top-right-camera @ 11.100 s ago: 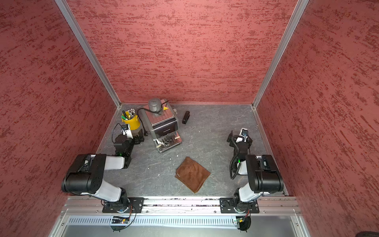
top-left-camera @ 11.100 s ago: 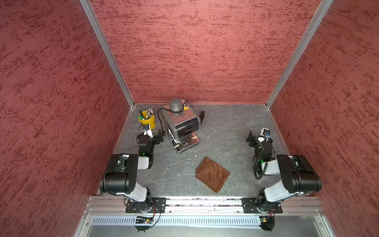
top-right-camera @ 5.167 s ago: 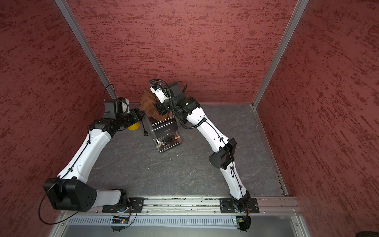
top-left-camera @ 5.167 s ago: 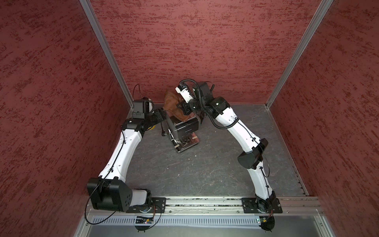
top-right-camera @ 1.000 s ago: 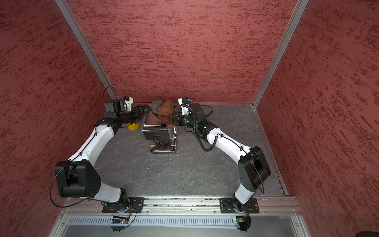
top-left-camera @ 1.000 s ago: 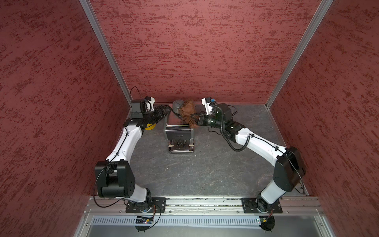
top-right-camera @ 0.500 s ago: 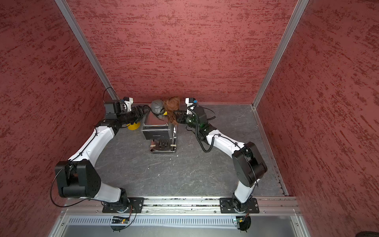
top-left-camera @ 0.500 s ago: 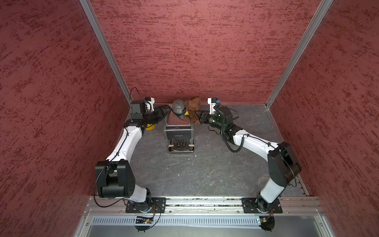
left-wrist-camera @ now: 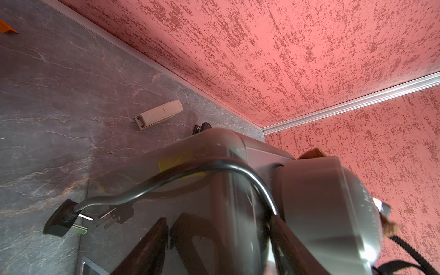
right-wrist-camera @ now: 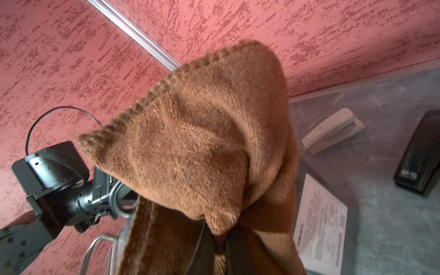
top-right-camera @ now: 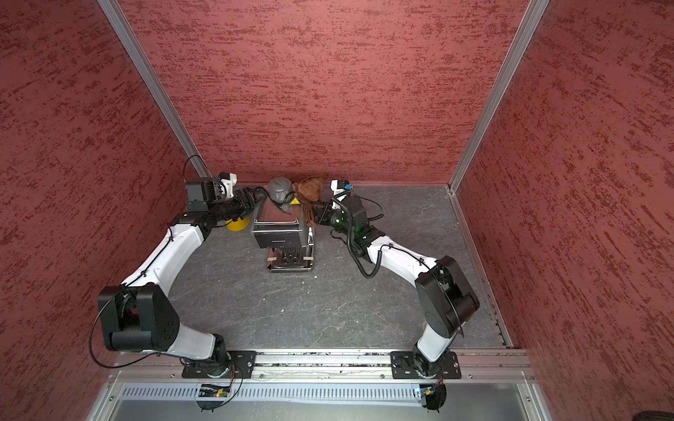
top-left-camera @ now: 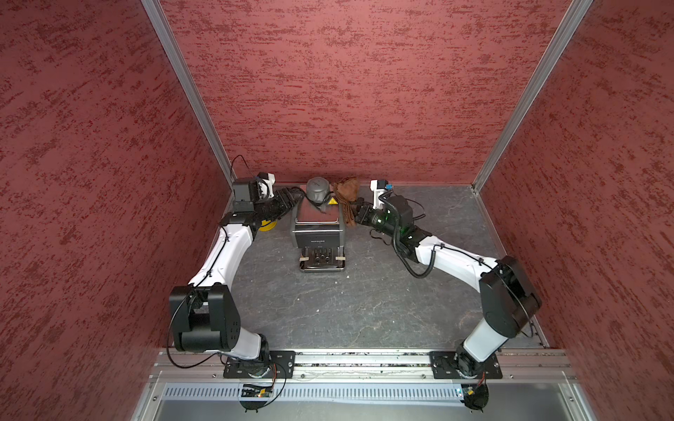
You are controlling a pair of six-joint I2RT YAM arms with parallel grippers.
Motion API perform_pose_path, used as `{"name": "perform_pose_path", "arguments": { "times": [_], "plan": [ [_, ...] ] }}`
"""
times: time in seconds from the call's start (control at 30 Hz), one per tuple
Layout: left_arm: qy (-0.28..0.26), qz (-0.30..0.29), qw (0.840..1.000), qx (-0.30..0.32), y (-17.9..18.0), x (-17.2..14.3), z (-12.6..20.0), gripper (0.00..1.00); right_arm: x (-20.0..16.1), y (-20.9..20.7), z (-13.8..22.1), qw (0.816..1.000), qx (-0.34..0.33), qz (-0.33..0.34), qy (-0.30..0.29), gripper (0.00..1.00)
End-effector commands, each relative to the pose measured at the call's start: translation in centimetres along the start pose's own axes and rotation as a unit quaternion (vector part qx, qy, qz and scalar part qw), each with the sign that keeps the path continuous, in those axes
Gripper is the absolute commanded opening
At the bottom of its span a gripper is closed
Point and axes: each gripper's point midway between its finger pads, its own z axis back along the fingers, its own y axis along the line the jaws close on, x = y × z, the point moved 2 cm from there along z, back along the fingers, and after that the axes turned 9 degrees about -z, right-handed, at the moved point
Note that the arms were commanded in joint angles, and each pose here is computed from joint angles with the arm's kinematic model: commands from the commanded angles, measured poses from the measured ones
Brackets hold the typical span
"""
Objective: Wipe the surface of a coffee machine
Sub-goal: Wipe the dirt from the surface of the coffee machine.
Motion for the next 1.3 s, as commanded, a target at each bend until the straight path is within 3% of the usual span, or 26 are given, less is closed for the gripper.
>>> {"name": "perform_pose_path", "arguments": {
  "times": [0.0, 0.27, 0.47, 0.77, 1.1, 1.27],
  "plan": [
    [0.028, 0.020, 0.999, 0.019, 1.2, -1.9, -0.6, 0.67, -4.0, 3.2, 0.8, 0.997, 0.037, -0.009, 0.060, 0.00],
    [0.027, 0.024, 0.999, 0.022, 1.2, -1.9, -0.6, 0.67, -5.8, 1.3, 2.1, 0.996, 0.026, -0.057, 0.067, 0.00],
    [0.028, 0.033, 0.999, 0.027, 1.6, -2.2, -0.8, 0.67, -6.5, -3.2, 1.3, 0.996, -0.020, -0.073, 0.056, 0.00],
    [0.026, 0.032, 0.999, 0.028, 1.5, -2.3, -0.5, 0.67, -6.4, -6.9, -0.6, 0.992, -0.006, -0.116, 0.046, 0.00],
    [0.029, 0.033, 0.999, 0.025, 1.4, -2.2, -0.4, 0.67, -4.9, -11.0, -1.4, 0.991, -0.026, -0.132, 0.024, 0.00],
    [0.027, 0.032, 0.999, 0.025, 1.3, -2.2, -0.3, 0.67, -2.6, -9.9, -1.3, 0.994, -0.020, -0.110, 0.006, 0.00]
  ]
}}
